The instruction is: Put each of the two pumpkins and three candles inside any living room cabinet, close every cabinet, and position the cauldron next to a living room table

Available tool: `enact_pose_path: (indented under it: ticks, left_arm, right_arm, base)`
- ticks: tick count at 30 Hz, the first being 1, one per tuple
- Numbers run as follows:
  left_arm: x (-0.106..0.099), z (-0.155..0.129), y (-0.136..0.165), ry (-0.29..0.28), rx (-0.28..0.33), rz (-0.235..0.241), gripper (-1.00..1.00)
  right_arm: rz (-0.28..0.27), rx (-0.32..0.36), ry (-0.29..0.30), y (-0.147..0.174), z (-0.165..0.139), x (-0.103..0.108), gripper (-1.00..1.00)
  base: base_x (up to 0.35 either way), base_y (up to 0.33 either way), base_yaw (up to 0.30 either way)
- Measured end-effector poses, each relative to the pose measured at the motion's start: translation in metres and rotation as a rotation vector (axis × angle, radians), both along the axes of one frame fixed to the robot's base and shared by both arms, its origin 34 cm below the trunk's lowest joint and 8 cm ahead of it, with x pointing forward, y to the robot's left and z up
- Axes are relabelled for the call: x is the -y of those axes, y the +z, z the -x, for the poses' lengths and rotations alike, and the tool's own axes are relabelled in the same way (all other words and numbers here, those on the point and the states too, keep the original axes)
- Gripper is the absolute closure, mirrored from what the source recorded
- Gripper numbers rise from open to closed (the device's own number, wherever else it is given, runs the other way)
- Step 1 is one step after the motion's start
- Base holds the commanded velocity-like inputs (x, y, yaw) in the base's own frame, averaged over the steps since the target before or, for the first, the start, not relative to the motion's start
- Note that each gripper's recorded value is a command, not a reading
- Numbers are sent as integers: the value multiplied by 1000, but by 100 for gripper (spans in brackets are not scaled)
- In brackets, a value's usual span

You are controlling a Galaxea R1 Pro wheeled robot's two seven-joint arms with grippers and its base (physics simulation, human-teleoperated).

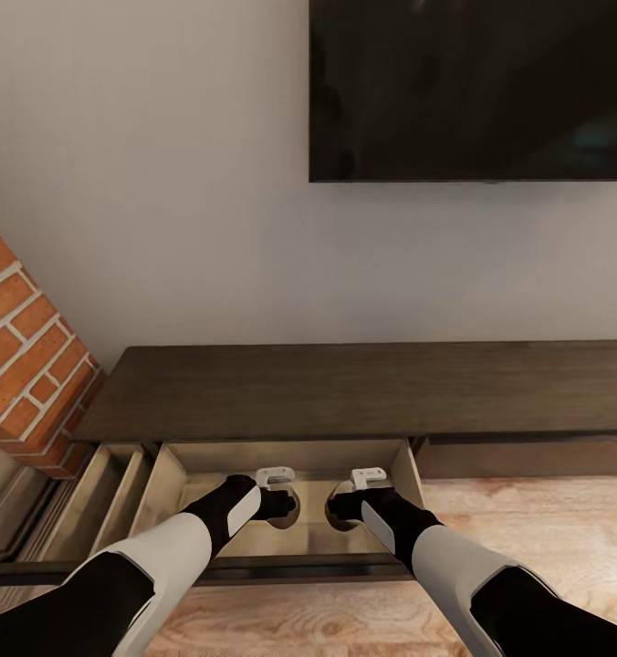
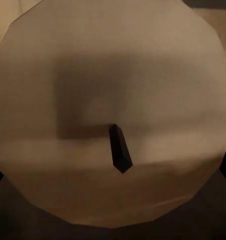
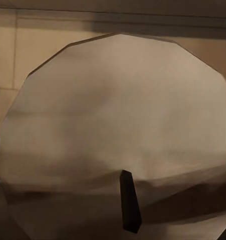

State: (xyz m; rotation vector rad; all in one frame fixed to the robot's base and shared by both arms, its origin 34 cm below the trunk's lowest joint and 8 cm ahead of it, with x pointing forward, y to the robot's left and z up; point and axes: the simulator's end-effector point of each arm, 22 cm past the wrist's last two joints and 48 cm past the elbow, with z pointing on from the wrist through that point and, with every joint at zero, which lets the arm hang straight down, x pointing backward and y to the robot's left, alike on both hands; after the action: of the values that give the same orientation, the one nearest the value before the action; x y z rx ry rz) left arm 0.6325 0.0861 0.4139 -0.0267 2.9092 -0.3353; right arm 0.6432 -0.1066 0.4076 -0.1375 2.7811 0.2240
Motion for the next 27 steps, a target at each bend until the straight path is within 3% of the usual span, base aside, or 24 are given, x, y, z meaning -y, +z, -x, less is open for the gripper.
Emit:
enact_pose_path:
  ticks: [27]
  left_arm:
    - [0, 6, -31, 0, -2, 1, 100]
  right_arm:
    - [1, -2, 0, -32, 6, 0, 100]
  base:
    - [0, 0, 7]
